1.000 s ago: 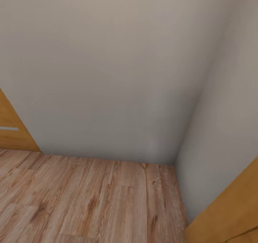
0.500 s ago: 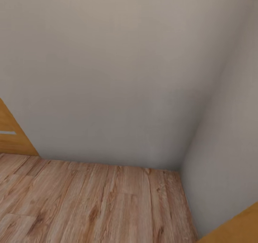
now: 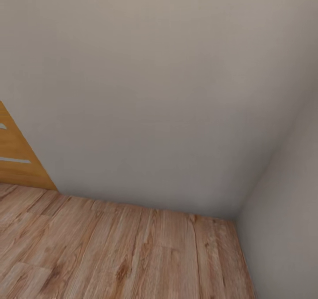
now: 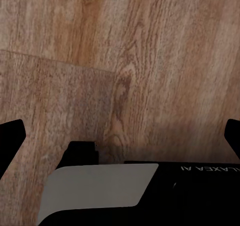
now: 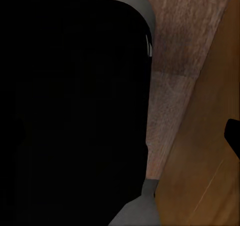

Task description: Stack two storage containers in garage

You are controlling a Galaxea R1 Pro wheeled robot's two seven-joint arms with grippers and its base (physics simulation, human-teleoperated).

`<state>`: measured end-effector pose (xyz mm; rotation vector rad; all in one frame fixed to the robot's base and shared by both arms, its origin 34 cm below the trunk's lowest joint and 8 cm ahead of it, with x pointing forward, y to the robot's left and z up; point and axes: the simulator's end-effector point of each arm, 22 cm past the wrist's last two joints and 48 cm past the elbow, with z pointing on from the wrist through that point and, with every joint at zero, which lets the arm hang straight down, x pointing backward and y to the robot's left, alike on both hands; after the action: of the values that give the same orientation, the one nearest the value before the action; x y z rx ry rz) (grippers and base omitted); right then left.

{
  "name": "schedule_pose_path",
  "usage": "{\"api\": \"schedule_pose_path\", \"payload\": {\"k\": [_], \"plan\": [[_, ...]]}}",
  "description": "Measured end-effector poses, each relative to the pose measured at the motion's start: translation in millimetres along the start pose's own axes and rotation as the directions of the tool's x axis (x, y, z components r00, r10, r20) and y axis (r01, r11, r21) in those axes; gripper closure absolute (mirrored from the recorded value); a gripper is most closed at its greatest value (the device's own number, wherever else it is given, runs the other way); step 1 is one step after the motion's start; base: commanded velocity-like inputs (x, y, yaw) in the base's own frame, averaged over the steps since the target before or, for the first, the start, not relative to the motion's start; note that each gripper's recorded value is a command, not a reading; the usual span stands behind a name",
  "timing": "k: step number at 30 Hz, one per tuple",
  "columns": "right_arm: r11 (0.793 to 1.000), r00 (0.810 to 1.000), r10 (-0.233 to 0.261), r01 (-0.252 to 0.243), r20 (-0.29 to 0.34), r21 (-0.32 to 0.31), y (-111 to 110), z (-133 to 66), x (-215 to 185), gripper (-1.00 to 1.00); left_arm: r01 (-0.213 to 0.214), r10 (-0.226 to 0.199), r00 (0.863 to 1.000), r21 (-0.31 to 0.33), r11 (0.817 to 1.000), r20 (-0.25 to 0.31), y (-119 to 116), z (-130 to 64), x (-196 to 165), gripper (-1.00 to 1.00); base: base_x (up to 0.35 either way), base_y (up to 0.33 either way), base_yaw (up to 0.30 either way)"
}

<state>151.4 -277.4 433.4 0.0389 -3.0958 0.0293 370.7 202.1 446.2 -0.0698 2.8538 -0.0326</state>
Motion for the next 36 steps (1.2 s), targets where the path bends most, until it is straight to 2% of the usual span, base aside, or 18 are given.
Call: {"api": "schedule_pose_path", "payload": {"k": [16,36], "plan": [[1.000,1.000,0.000,0.000,-0.019,0.001,0,0.5,7,-1.00,0.001,-0.001,1.000,0.000,1.000,-0.019,0,2.0,8,-1.00,0.111,0.027,0.196],[1.000,0.999,-0.001,0.001,-0.042,0.000,1,0.9,16,-1.00,0.001,-0.001,0.999,0.000,1.000,-0.044,-1,4.2,19,-1.00,0.234,0.182,0.197]]}}
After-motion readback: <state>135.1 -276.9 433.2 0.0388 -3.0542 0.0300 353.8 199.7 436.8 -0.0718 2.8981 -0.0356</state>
